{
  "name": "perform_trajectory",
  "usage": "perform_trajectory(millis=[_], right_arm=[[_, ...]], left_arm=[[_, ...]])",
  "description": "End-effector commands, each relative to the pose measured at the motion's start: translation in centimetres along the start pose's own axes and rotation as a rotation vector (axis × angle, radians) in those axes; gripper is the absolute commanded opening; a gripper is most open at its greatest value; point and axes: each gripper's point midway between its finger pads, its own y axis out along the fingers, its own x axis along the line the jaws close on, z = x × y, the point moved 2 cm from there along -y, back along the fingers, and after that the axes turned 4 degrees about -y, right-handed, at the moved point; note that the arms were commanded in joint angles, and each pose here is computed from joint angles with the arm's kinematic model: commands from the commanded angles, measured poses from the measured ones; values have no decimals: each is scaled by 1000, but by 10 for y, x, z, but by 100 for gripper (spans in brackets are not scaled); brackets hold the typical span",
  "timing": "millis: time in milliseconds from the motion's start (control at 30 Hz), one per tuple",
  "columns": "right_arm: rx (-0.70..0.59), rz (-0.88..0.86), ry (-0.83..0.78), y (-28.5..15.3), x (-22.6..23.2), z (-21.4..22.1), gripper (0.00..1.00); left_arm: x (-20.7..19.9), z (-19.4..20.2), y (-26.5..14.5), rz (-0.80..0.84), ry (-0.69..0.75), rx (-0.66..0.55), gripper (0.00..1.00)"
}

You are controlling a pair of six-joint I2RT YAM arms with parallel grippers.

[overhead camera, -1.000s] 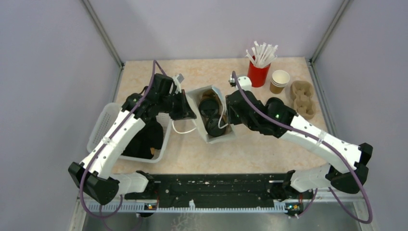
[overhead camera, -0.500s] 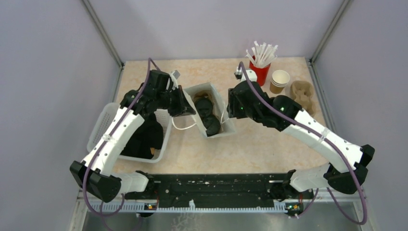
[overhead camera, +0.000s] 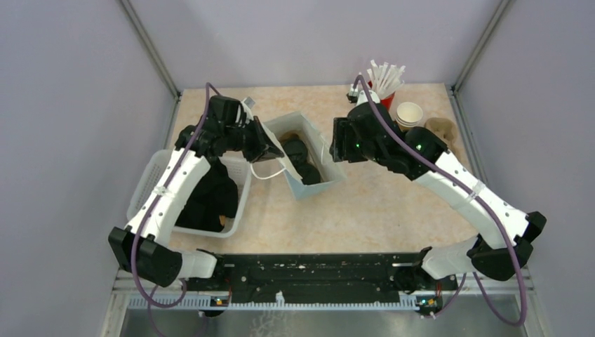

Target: Pack the takeout coffee

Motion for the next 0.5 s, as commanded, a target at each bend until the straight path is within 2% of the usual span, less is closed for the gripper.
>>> perform_trajectory(millis=[0, 233, 467], right_arm=[[-26, -10, -17, -12, -4, -13, 57], [-3, -95, -65, -21, 7, -14, 62], [-95, -463, -164, -75, 58, -41, 68]], left_arm=[[-23, -20, -5, 119, 3, -47, 4], [-27, -24, -1, 152, 17, -40, 0], [-21, -21, 0, 147, 84, -31, 0]])
